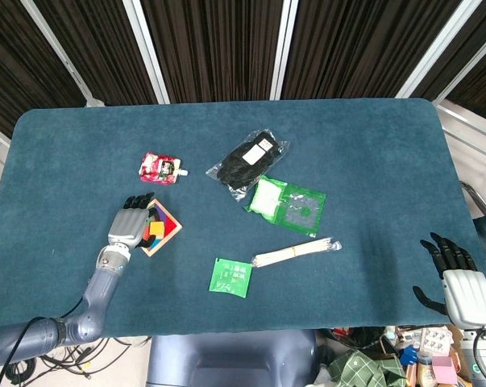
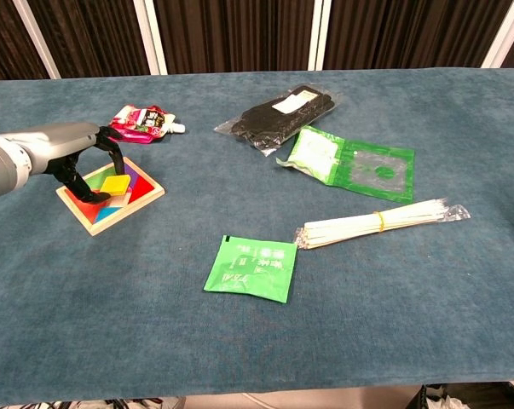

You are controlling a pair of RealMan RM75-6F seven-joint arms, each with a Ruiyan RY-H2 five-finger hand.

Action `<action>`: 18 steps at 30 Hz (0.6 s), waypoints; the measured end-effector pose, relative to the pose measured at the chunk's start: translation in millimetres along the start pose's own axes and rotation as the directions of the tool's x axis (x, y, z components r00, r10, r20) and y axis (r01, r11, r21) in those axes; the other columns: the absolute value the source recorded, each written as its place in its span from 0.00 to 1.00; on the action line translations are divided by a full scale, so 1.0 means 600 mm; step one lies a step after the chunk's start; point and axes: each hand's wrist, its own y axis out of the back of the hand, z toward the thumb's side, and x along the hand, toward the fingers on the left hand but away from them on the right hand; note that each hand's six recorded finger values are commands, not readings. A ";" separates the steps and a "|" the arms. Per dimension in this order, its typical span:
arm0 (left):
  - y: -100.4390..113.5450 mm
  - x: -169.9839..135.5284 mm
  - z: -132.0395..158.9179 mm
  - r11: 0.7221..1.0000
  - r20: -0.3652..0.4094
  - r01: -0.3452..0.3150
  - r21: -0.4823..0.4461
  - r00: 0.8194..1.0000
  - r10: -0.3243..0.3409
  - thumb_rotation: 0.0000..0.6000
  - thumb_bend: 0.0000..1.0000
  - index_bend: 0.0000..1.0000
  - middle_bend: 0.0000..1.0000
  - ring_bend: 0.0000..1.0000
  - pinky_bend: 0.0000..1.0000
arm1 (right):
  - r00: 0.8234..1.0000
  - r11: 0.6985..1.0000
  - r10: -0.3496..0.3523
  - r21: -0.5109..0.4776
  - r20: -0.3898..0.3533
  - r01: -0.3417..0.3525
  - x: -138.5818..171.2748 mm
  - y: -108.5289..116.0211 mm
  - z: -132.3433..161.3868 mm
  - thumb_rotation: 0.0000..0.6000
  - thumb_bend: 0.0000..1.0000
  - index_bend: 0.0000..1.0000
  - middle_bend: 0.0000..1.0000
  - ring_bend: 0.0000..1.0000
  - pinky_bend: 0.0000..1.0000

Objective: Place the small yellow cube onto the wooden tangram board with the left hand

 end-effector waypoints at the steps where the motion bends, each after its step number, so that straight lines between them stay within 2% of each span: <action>1: -0.002 0.000 0.000 1.000 0.001 0.001 -0.006 1.000 -0.001 1.00 0.35 0.45 0.00 0.00 0.00 | 1.000 1.000 0.000 0.000 0.000 0.000 0.000 0.000 0.000 1.00 0.17 0.15 0.05 0.08 0.13; 18: -0.014 0.001 -0.003 0.999 0.069 0.036 0.005 0.997 -0.036 1.00 0.35 0.45 0.00 0.00 0.00 | 1.000 1.000 -0.002 -0.002 0.001 0.002 0.000 0.001 0.000 1.00 0.17 0.15 0.05 0.08 0.13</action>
